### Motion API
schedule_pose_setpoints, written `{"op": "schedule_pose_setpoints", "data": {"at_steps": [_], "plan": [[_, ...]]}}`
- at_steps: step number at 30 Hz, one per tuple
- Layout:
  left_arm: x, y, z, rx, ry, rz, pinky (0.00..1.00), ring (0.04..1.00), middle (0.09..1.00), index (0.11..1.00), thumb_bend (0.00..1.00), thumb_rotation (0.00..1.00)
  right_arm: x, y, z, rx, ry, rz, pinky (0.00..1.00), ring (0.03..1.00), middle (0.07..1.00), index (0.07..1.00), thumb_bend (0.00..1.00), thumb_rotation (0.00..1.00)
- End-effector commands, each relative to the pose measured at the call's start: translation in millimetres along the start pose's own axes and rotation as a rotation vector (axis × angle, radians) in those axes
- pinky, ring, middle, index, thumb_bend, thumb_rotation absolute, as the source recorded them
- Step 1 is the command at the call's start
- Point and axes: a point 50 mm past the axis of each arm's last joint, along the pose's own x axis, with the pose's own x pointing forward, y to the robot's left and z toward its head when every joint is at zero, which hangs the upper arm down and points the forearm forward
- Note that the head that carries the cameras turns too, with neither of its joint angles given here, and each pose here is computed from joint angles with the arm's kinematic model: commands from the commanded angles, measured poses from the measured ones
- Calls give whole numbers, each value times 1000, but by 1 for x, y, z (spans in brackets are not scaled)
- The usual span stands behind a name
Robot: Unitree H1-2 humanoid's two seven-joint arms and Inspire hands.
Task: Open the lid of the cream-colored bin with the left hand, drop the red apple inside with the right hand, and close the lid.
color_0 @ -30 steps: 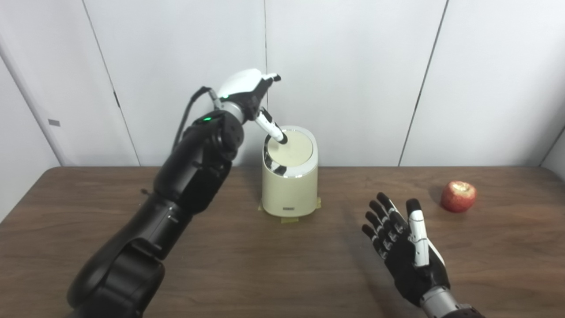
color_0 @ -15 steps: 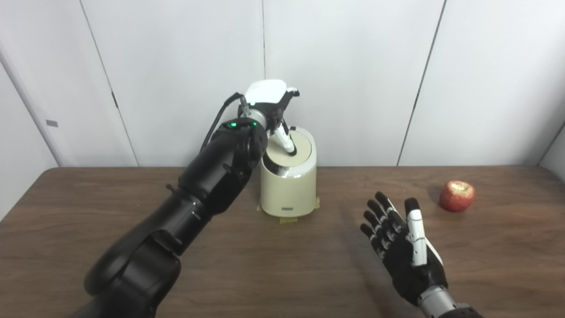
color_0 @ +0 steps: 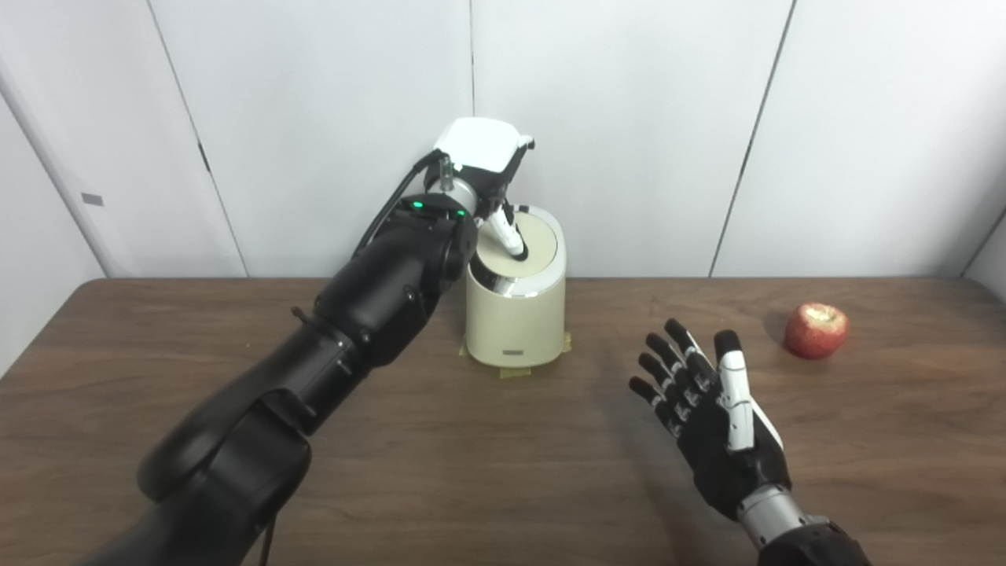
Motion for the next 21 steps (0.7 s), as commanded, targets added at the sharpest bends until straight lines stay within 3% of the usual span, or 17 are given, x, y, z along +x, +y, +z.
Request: {"op": "schedule_pose_setpoints", "data": {"at_steps": [1, 13, 21], "plan": [[3, 34, -4, 60, 6, 95, 965, 939, 932, 949, 1000, 100, 5, 7, 22, -9, -77, 41, 921, 967, 964, 1000, 594, 997], [-1, 8, 16, 154, -51, 67, 991, 944, 927, 941, 1000, 131, 1, 8, 23, -19, -70, 46, 924, 965, 960, 1000, 604, 997], [-2, 1, 18, 155, -53, 47, 1000, 943, 929, 942, 1000, 140, 3, 7, 24, -25, -65, 53, 931, 974, 965, 1000, 600, 1000]]}}
